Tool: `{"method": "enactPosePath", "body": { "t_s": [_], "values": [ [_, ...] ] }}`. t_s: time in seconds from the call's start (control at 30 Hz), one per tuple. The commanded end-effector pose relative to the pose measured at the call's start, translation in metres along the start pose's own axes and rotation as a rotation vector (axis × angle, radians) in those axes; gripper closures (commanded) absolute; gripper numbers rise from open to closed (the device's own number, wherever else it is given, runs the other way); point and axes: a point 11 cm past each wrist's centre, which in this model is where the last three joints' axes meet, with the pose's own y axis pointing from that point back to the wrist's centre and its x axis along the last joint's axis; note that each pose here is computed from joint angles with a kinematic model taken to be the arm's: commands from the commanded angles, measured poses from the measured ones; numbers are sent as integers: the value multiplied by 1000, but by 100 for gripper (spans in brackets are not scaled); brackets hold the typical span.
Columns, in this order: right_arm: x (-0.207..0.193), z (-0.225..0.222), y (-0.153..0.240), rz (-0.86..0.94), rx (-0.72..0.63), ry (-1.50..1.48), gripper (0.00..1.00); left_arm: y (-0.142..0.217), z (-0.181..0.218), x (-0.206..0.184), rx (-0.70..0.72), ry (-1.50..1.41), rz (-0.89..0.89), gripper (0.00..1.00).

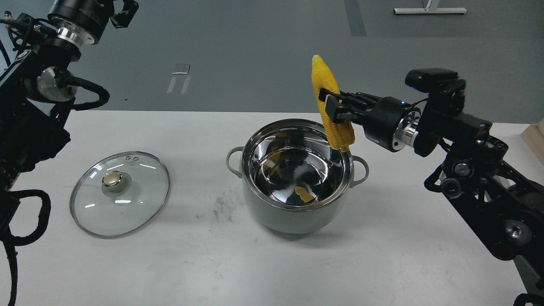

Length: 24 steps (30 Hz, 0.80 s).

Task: Open pot and put corn in
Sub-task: 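Lift the corn with the right gripper and move it over the pot, then open the right gripper to drop the corn into the pot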

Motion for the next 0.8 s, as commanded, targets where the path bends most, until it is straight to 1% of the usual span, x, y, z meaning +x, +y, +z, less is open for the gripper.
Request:
{"method": "enactPosePath", "body": {
  "t_s": [0.0, 0.13, 0.17, 0.2, 0.23, 0.27, 0.3, 0.33, 0.43, 0.47, 0.6, 0.77],
  "values": [
    [-30, -10, -14, -87, 18, 11, 100, 1, 3, 3, -3, -6, 4, 4],
    [-42, -11, -22, -137, 15, 35, 100, 2, 4, 5, -5, -9, 8, 4],
    [-46, -10, -23, -151, 12, 40, 97, 3, 3, 5, -5, -8, 8, 4],
    [-46, -10, -23, -151, 12, 40, 97, 3, 3, 5, -5, -8, 8, 4],
    [-49, -7, -24, -160, 4, 37, 83, 3, 4, 5, -5, -9, 9, 4],
    [-51, -4, -25, -166, -5, 33, 56, 3, 4, 5, -5, -9, 9, 4],
    [-52, -4, -26, -167, -4, 30, 48, 3, 4, 5, -5, -9, 9, 4],
    [-52, -7, -28, -167, 2, 26, 44, 3, 3, 5, -4, -9, 10, 4],
    [-54, -9, -29, -169, 7, 21, 21, 3, 4, 5, -5, -9, 10, 4],
    [-54, -10, -30, -168, 11, 19, 15, 3, 3, 5, -4, -9, 10, 4],
    [-54, -12, -31, -167, 15, 17, 13, 2, 4, 4, -7, -8, 7, 4],
    [-53, -10, -31, -166, 10, 17, 7, 2, 4, 4, -7, -8, 6, 4]
  ]
}}
